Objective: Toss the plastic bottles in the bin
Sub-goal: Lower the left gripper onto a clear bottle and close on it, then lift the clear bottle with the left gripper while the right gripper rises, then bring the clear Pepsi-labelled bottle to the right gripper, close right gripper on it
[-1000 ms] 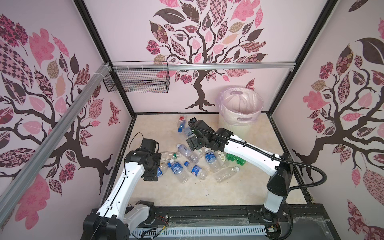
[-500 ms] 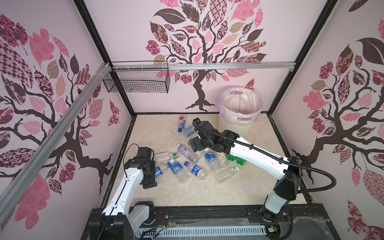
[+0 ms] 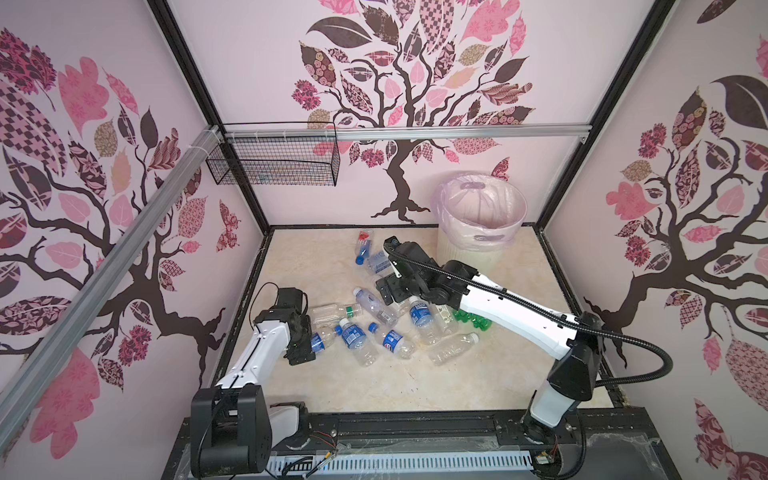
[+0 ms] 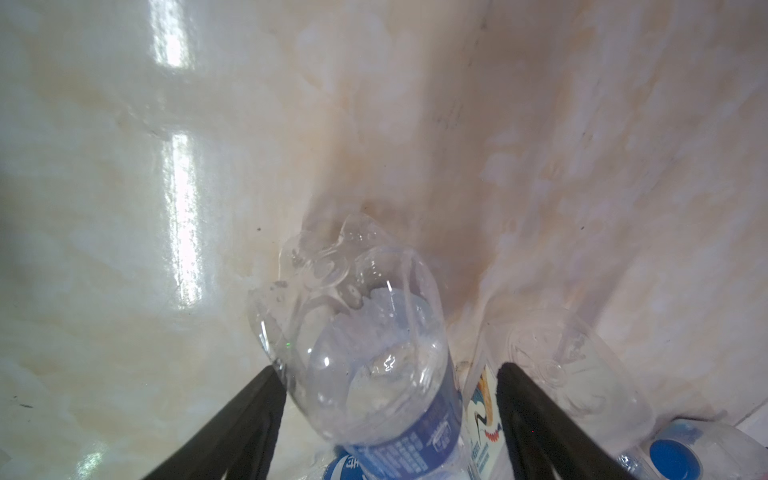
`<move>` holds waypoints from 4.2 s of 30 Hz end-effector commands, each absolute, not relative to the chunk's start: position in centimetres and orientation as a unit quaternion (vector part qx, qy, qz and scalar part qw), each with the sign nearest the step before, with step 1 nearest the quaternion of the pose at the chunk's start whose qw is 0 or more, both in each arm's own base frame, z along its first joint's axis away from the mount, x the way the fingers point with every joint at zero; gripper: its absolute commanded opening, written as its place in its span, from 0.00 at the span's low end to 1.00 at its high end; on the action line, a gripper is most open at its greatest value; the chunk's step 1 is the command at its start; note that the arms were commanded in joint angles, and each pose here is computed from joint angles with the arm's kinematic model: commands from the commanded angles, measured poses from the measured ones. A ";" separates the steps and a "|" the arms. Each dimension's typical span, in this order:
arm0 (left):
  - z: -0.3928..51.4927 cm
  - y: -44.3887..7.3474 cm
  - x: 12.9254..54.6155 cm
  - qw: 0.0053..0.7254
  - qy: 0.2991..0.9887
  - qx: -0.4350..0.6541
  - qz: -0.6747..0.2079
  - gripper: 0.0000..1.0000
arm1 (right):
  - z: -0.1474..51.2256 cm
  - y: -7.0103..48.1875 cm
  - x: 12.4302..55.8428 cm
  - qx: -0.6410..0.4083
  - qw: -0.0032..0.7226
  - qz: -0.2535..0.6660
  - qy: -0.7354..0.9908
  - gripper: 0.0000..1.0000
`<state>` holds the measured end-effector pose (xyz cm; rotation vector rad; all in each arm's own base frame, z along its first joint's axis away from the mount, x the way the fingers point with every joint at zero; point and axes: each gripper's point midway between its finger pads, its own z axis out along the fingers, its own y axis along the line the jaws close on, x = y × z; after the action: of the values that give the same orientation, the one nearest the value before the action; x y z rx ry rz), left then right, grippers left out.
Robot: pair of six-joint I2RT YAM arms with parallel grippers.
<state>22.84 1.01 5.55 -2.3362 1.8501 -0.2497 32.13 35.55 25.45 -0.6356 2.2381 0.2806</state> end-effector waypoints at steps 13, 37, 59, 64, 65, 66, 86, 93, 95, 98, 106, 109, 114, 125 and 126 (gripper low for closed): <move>3.2 1.7 21.8 0.072 0.620 -0.779 -0.053 0.62 | 27.0 35.4 31.5 -0.249 0.402 0.129 0.872 0.99; 7.7 1.8 25.0 0.111 0.679 -0.720 -0.084 0.48 | 27.6 33.1 32.6 -0.197 0.409 0.105 0.885 0.99; 15.0 -2.4 31.8 0.152 0.761 -0.611 -0.159 0.47 | 30.4 28.1 35.3 -0.105 0.440 0.126 0.883 1.00; 16.2 -3.4 32.7 0.161 0.769 -0.593 -0.175 0.46 | 29.7 28.5 35.3 -0.106 0.430 0.132 0.887 1.00; 16.4 -3.5 32.8 0.162 0.771 -0.589 -0.177 0.46 | 29.5 28.6 35.3 -0.105 0.428 0.133 0.888 1.00; 16.7 -3.6 32.9 0.164 0.773 -0.586 -0.180 0.46 | 29.4 28.7 35.3 -0.104 0.426 0.135 0.889 1.00; 30.1 -13.4 42.3 0.270 0.838 -0.348 -0.322 0.48 | 33.4 29.2 36.1 -0.092 0.393 0.275 0.873 0.99; 33.6 -18.2 44.2 0.284 0.838 -0.288 -0.366 0.48 | 34.5 28.2 36.9 -0.090 0.398 0.283 0.868 1.00; 34.2 -19.4 44.6 0.279 0.837 -0.274 -0.383 0.48 | 34.8 28.4 36.7 -0.095 0.399 0.289 0.865 1.00; 35.0 -20.8 44.9 0.272 0.834 -0.254 -0.407 0.48 | 35.2 28.8 36.4 -0.108 0.398 0.304 0.859 1.00; 37.5 -22.2 44.9 0.291 0.825 -0.221 -0.432 0.48 | 35.9 29.7 36.7 -0.116 0.405 0.326 0.846 0.97; 37.8 -22.9 44.7 0.288 0.825 -0.212 -0.438 0.47 | 35.8 30.0 37.3 -0.112 0.406 0.328 0.846 0.92; 37.9 -23.7 44.6 0.281 0.827 -0.205 -0.441 0.48 | 36.2 30.8 37.8 -0.122 0.409 0.334 0.840 0.84; 38.1 -25.3 43.9 0.261 0.826 -0.192 -0.462 0.48 | 36.8 31.4 38.6 -0.133 0.422 0.340 0.830 0.65; 38.2 -25.4 43.8 0.260 0.825 -0.192 -0.464 0.48 | 36.7 31.5 38.7 -0.131 0.422 0.341 0.830 0.65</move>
<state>43.73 -24.39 36.99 -0.5618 2.2597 -1.2054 37.99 30.91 36.09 -0.3193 2.1065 0.8346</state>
